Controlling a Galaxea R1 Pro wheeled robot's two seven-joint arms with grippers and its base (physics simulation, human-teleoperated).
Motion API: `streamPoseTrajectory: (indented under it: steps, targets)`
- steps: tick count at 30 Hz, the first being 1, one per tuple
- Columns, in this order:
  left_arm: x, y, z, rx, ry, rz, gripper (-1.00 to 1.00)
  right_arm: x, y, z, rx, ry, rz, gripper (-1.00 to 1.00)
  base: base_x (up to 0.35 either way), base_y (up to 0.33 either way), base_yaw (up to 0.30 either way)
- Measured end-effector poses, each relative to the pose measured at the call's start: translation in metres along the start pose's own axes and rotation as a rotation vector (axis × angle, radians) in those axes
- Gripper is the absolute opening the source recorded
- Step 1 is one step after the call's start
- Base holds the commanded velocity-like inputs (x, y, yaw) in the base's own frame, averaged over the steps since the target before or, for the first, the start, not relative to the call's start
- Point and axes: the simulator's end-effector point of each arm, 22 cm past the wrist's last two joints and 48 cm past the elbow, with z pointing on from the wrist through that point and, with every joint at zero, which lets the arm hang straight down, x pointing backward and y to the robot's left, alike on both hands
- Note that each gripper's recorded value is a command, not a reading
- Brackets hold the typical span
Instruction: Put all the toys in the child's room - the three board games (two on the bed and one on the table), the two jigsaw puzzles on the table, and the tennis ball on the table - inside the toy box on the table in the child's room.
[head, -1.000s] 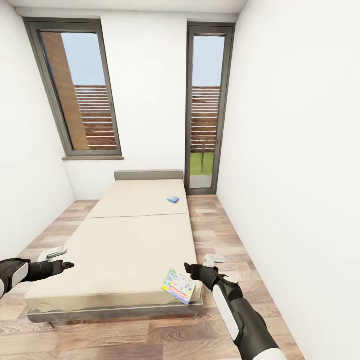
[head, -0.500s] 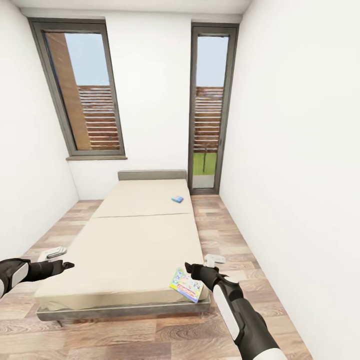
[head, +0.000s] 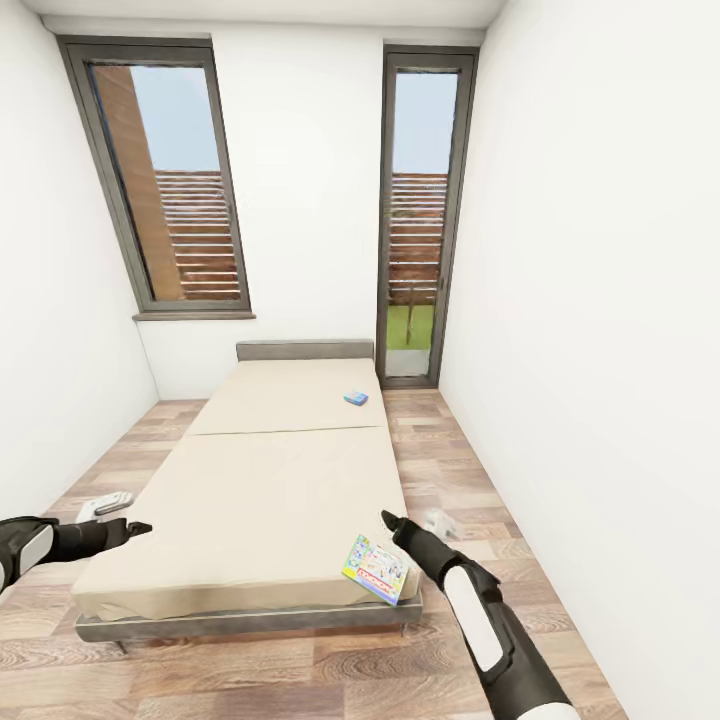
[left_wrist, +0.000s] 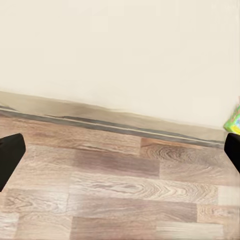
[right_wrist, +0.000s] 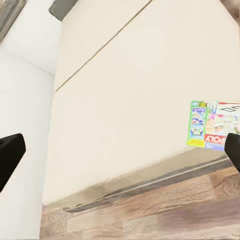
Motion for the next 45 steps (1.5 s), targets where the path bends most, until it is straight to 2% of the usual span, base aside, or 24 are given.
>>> streamPoseTrajectory:
  steps: [2, 3, 5, 6, 7, 8, 10, 11, 13, 18, 21, 24, 29, 35, 45]
  targets:
    - [0.0, -0.016, -0.002, 0.081, 0.001, -0.004, 1.0, 0.002, -0.011, 0.0, 0.007, 0.007, 0.065, 1.0, 0.0, 0.0, 0.0]
    - [0.0, -0.03, -0.005, 0.153, 0.005, -0.007, 1.0, 0.005, -0.027, -0.001, 0.023, 0.015, 0.118, 1.0, 0.0, 0.0, 0.0]
    - [0.001, -0.045, -0.011, 0.237, 0.01, -0.013, 1.0, 0.007, -0.047, -0.002, 0.045, 0.023, 0.163, 1.0, 0.0, 0.0, 0.0]
    - [0.0, -0.059, -0.021, 0.33, 0.014, -0.02, 1.0, 0.007, -0.064, -0.004, 0.061, 0.027, 0.198, 1.0, 0.0, 0.0, 0.0]
    - [0.0, -0.065, -0.026, 0.372, 0.016, -0.023, 1.0, 0.007, -0.072, -0.005, 0.065, 0.028, 0.213, 1.0, 0.0, 0.0, 0.0]
    - [-0.001, -0.077, -0.037, 0.455, 0.016, -0.027, 1.0, 0.005, -0.082, -0.007, 0.063, 0.025, 0.24, 1.0, 0.0, 0.0, 0.0]
    - [-0.001, -0.09, -0.047, 0.536, 0.017, -0.03, 1.0, 0.0, -0.086, -0.009, 0.043, 0.016, 0.264, 1.0, 0.0, 0.0, 0.0]
    - [-0.002, -0.1, -0.057, 0.604, 0.015, -0.032, 1.0, -0.006, -0.086, -0.011, 0.013, 0.006, 0.284, 1.0, 0.0, 0.0, 0.0]
    - [-0.003, -0.109, -0.069, 0.673, 0.014, -0.034, 1.0, -0.012, -0.081, -0.012, -0.038, -0.008, 0.305, 1.0, 0.0, 0.0, 0.0]
    - [-0.006, -0.108, -0.083, 0.723, 0.007, -0.038, 1.0, -0.005, -0.085, -0.013, -0.078, 0.002, 0.339, 1.0, 0.0, 0.0, 0.0]
    - [-0.007, -0.104, -0.086, 0.725, 0.004, -0.04, 1.0, 0.004, -0.094, -0.013, -0.065, 0.014, 0.355, 1.0, 0.0, 0.0, 0.0]
    - [-0.008, -0.099, -0.087, 0.725, -0.002, -0.043, 1.0, 0.01, -0.117, -0.013, -0.033, 0.017, 0.387, 1.0, 0.0, 0.0, 0.0]
    - [-0.009, -0.097, -0.085, 0.728, -0.003, -0.052, 1.0, 0.001, -0.143, -0.016, -0.001, -0.025, 0.451, 1.0, 0.0, 0.0, 0.0]
    - [-0.007, -0.096, -0.081, 0.729, 0.012, -0.081, 1.0, -0.007, -0.169, -0.02, 0.027, -0.073, 0.529, 1.0, 0.0, 0.0, 0.0]
    - [-0.005, -0.096, -0.072, 0.732, 0.016, -0.09, 1.0, 0.004, -0.181, -0.014, 0.025, -0.074, 0.567, 1.0, 0.0, 0.0, 0.0]
